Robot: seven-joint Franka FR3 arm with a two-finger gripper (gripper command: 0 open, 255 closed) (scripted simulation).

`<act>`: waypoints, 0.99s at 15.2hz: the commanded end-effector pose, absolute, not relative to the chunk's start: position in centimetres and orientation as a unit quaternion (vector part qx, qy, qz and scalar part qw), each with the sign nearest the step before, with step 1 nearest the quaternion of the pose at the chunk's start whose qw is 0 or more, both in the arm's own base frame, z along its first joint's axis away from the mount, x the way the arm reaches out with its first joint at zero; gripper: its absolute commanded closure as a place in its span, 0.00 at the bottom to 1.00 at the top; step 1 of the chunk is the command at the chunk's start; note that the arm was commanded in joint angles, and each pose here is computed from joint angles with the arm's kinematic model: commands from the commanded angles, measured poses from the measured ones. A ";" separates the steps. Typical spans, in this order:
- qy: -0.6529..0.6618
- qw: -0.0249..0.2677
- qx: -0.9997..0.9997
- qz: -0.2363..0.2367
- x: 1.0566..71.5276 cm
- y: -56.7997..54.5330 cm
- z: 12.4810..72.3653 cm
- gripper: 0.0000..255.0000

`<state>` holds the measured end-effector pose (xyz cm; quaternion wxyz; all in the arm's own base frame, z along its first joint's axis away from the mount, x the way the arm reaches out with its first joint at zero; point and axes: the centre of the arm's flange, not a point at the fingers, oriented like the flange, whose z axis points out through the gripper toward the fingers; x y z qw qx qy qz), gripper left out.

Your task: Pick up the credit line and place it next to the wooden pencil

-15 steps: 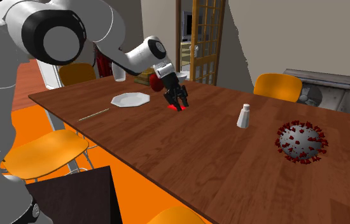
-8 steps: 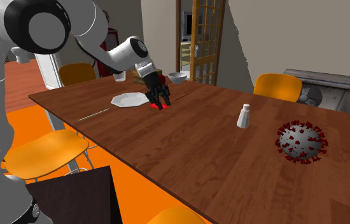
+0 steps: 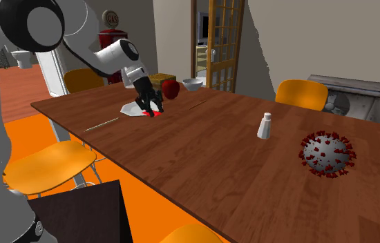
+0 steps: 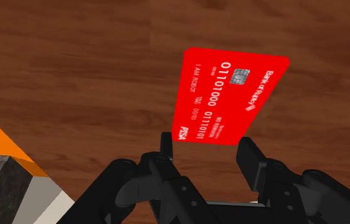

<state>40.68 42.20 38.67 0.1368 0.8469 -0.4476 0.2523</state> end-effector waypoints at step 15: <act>-0.448 0.137 0.847 0.252 26.9 50.3 36.7 1.00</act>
